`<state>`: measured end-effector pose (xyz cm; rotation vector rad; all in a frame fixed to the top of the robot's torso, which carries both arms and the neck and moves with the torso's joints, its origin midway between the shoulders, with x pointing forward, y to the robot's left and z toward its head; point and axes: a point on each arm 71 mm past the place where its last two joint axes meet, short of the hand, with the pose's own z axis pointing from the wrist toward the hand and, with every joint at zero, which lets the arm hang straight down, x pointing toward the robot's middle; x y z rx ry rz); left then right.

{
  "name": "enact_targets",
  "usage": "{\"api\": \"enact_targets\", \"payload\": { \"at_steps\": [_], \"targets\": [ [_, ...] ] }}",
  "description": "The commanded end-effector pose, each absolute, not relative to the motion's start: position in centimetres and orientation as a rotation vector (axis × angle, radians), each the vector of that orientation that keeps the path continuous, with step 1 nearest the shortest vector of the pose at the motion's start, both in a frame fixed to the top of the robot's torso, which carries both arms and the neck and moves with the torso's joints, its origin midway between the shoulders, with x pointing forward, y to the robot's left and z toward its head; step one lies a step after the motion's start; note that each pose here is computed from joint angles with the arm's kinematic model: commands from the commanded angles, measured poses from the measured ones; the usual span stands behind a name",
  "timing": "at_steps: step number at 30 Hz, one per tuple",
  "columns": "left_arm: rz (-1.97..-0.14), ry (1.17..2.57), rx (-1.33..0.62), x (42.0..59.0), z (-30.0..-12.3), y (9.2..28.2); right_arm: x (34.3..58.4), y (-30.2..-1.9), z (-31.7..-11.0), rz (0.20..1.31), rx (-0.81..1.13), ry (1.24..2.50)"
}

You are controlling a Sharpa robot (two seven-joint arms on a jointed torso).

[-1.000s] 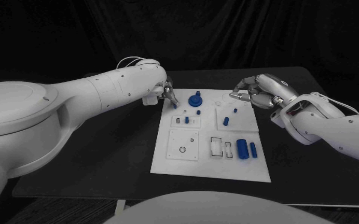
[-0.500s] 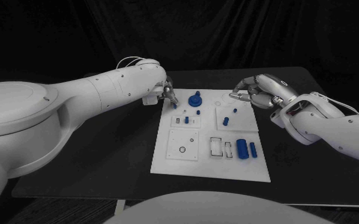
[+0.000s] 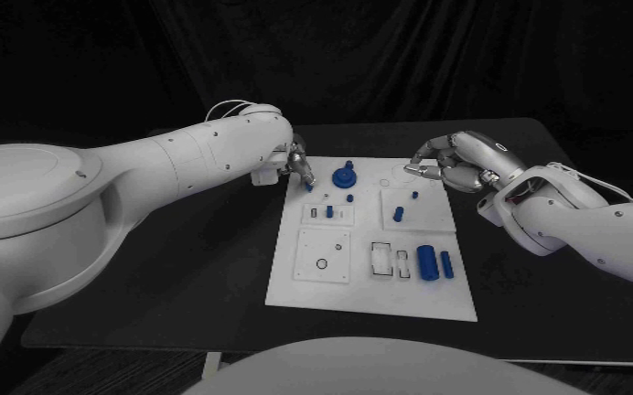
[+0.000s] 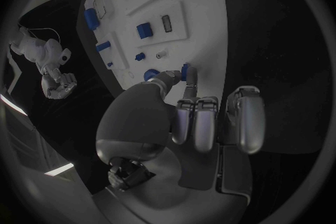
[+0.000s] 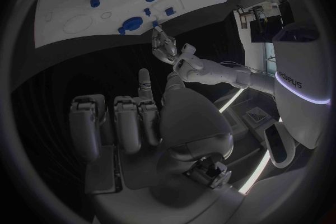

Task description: Assemble the parts on the task board

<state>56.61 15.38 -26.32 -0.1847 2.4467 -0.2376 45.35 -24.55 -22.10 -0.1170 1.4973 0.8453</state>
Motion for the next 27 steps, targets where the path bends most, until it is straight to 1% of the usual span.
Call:
{"api": "enact_targets", "payload": {
  "at_steps": [1,15,22,27],
  "targets": [
    [-0.274,2.435,-0.182,56.5,-26.3,15.2,45.4,-24.6,-22.2,0.838,-0.111,1.511],
    [-0.31,2.411,-0.182,56.2,-26.2,15.1,45.3,-24.6,-22.2,0.836,-0.109,1.511],
    [-0.329,2.395,-0.183,55.6,-26.2,15.1,45.3,-24.8,-22.2,0.833,-0.107,1.512],
    [-0.329,2.393,-0.188,54.9,-26.1,15.4,45.2,-24.9,-22.2,0.829,-0.103,1.513]
  ]
}}
